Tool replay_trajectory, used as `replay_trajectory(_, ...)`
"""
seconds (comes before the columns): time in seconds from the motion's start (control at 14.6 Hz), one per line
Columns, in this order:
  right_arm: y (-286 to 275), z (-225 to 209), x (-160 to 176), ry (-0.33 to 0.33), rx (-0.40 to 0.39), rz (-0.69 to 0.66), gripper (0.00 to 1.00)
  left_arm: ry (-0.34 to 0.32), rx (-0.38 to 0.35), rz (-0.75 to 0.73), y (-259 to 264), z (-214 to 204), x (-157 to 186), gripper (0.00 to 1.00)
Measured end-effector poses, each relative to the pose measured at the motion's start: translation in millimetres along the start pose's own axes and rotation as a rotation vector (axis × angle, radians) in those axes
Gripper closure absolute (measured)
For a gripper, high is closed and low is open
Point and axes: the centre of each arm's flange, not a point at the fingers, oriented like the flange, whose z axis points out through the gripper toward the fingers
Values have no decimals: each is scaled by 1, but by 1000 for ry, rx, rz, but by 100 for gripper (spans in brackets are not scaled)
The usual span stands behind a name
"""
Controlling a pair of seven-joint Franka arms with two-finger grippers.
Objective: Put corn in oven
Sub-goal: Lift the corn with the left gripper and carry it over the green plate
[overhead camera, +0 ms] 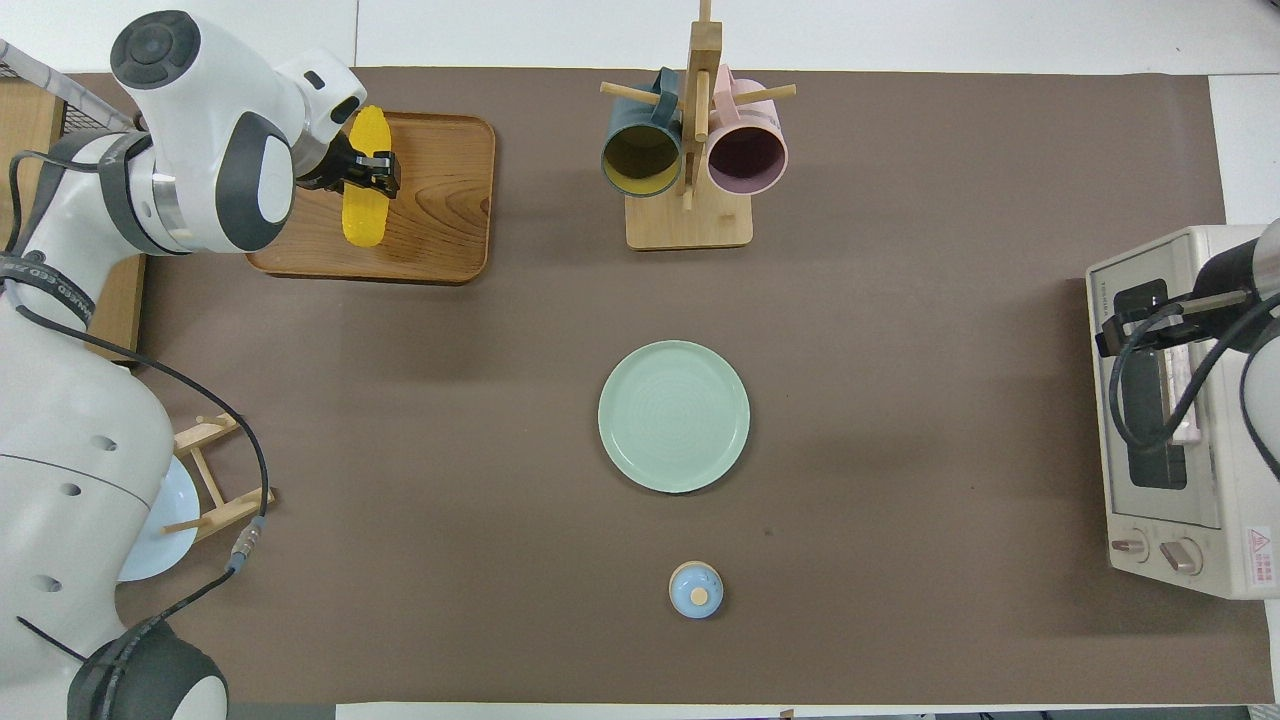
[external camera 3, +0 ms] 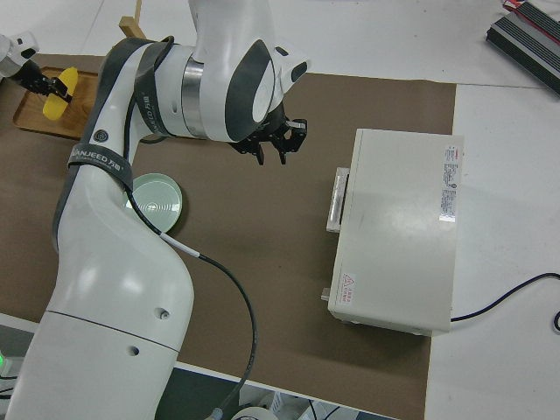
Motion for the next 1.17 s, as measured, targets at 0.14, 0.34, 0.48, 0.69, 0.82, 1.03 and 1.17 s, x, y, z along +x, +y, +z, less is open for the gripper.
replay_trajectory(0.14, 12, 24, 3, -9, -27, 10, 96, -25, -6, -18, 11, -20, -4, 47)
replay_trajectory(0.34, 45, 49, 2, -37, -44, 58, 99, -51, -17, -46, 50, -83, -23, 47)
replay_trajectory(0.48, 61, 58, -3, -55, -52, 80, 99, -76, -17, -65, 86, -121, -47, 47)
replay_trajectory(0.69, 67, 60, -5, -83, -141, 53, 99, -107, -11, -88, 143, -141, -89, 47)
replay_trajectory(0.82, 68, 60, -5, -87, -149, 52, 99, -137, 1, -98, 185, -134, -124, 47)
replay_trajectory(1.03, 72, 67, -8, -101, -147, 57, 99, -112, -5, -119, 249, -113, -171, 47)
replay_trajectory(1.17, 74, 72, -10, -108, -147, 49, 99, -66, -31, -119, 282, -94, -201, 47)
